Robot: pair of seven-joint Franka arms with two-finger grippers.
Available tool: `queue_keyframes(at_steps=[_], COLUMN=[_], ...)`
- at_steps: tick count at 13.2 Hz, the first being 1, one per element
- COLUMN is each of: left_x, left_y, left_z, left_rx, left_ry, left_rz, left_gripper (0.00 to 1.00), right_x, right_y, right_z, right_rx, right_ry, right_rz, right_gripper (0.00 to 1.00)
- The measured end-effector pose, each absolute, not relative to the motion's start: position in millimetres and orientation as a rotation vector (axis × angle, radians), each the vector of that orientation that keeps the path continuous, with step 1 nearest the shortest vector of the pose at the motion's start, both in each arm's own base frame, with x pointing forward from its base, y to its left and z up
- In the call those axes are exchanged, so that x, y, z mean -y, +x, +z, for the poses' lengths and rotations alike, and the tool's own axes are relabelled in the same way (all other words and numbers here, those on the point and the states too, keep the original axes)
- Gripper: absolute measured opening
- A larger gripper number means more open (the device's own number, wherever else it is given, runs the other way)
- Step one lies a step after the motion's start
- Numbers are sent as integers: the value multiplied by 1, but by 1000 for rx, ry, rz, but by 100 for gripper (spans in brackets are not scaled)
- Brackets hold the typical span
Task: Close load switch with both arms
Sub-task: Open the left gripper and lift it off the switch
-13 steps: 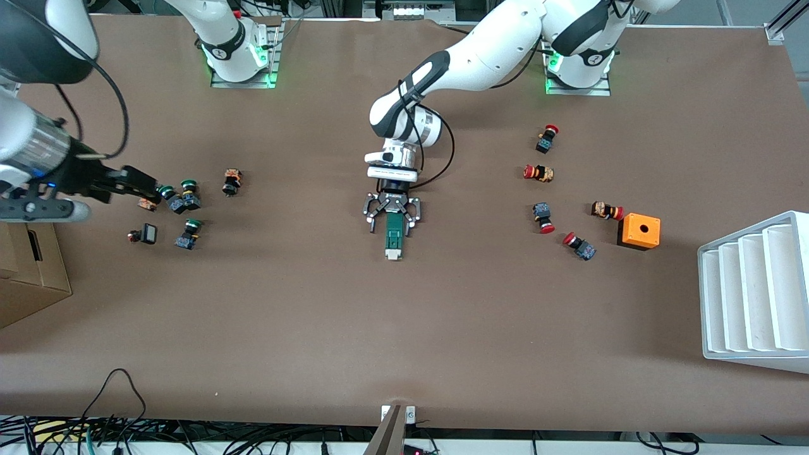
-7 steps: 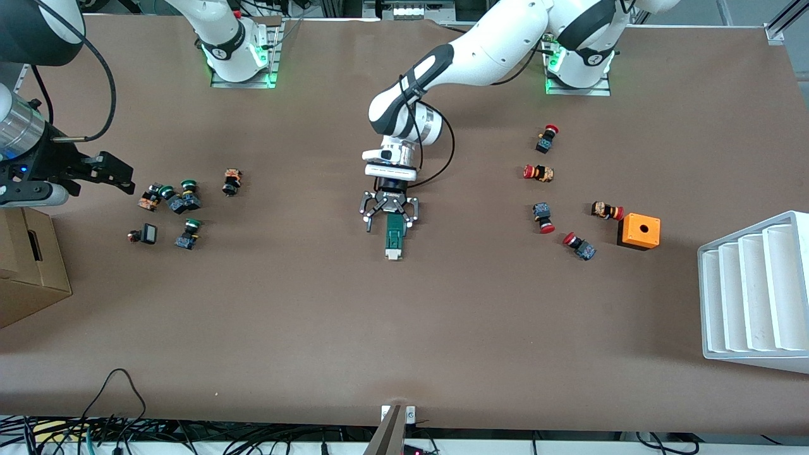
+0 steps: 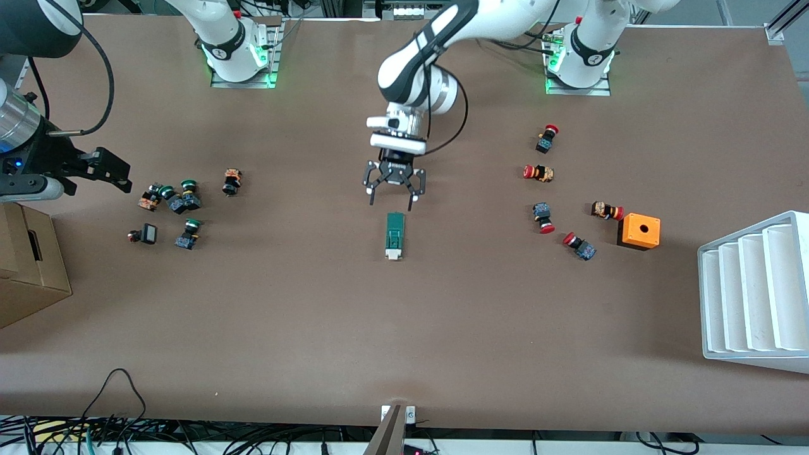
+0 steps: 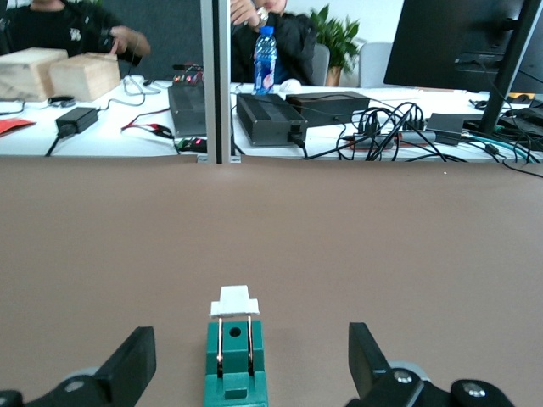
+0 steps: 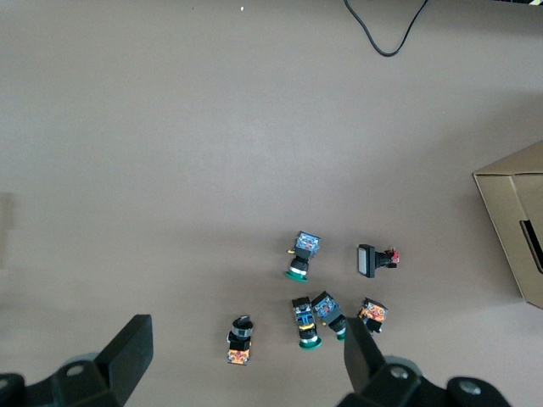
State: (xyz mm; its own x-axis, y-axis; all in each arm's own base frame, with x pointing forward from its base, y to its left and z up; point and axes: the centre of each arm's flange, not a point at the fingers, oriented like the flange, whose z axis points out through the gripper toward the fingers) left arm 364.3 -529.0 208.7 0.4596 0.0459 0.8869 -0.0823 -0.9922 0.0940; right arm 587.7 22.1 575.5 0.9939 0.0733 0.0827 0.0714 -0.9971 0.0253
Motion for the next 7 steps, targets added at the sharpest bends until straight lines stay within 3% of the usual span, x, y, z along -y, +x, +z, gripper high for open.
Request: queue_keyframes(at_steps=[7], left_x=[519], left_y=[389], left_z=[362], left_rx=[-121], left_ry=[2822], left_rz=[1189], left_gripper=[100], right_x=[-41], right_y=[579], right_z=[596], right_rx=[-152], right_ry=[3147], right_rz=[159], right_gripper=[100])
